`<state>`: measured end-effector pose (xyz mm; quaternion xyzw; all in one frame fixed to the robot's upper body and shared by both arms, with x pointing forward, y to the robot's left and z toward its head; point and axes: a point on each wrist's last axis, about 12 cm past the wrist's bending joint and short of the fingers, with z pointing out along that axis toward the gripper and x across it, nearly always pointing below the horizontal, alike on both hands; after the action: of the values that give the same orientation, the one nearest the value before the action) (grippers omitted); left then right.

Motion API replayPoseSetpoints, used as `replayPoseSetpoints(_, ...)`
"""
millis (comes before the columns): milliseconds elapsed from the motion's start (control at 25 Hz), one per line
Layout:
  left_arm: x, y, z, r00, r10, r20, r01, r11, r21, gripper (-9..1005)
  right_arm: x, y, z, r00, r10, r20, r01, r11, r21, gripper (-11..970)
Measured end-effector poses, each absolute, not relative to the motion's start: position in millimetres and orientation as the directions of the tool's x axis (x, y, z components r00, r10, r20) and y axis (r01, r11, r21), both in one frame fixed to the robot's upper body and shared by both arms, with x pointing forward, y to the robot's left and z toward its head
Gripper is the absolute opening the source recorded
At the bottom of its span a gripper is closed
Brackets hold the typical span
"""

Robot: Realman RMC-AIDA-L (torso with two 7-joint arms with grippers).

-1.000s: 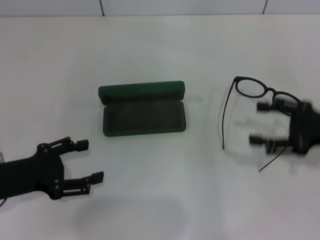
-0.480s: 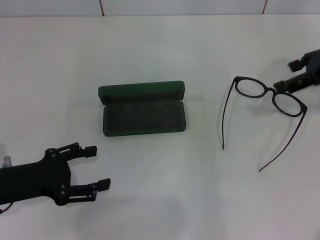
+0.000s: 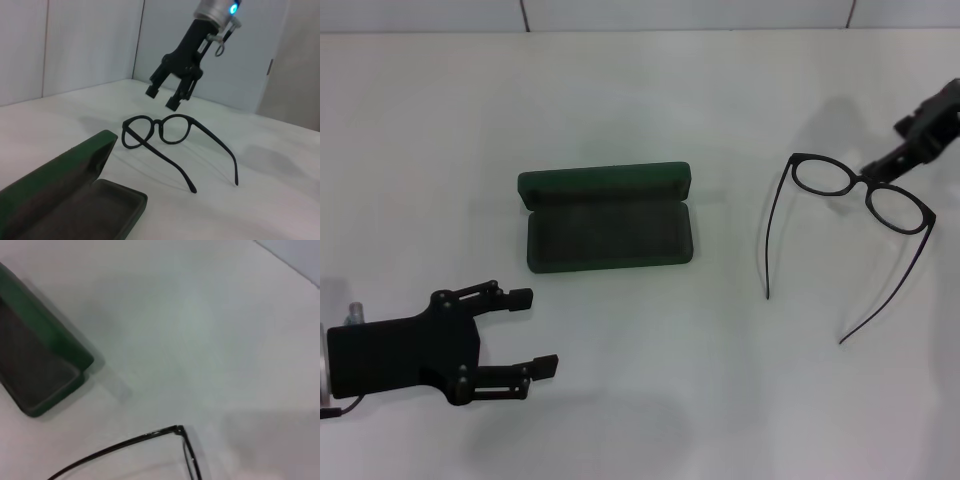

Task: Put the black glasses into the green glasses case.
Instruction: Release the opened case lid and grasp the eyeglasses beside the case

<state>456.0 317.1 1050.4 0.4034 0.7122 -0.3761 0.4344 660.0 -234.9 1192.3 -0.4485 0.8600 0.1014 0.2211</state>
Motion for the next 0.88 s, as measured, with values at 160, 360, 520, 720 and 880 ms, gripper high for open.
replayPoseSetpoints(160, 456.0, 317.2, 1050.3, -0.298, 0.248, -0.922, 0.901, 0.392, -0.186, 881, 658.6, -218.3, 1179.4, -0.461, -0.765, -0.45, -0.838, 0.542, -0.062, 804)
replayPoseSetpoints(360, 456.1, 317.5, 1050.3, -0.299, 0.249, -0.921, 0.9, 0.393, -0.186, 881, 655.5, -209.7, 1163.6, -0.462, -0.776, -0.429, -0.843, 0.535, -0.059, 790)
replayPoseSetpoints(520, 456.2, 317.7, 1050.3, -0.299, 0.249, -0.921, 0.9, 0.394, -0.186, 880, 655.3, -210.0, 1157.7, -0.473, -0.771, -0.426, -0.837, 0.544, -0.055, 780)
replayPoseSetpoints(720, 456.2, 318.3, 1050.5, -0.299, 0.251, -0.921, 0.9, 0.394, -0.185, 880, 656.5, -209.9, 1157.3, -0.484, -0.761, -0.432, -0.829, 0.557, -0.053, 767)
replayPoseSetpoints(880, 456.3, 318.9, 1050.8, -0.298, 0.252, -0.921, 0.9, 0.394, -0.184, 879, 658.0, -208.4, 1157.0, -0.482, -0.76, -0.436, -0.825, 0.561, -0.066, 756)
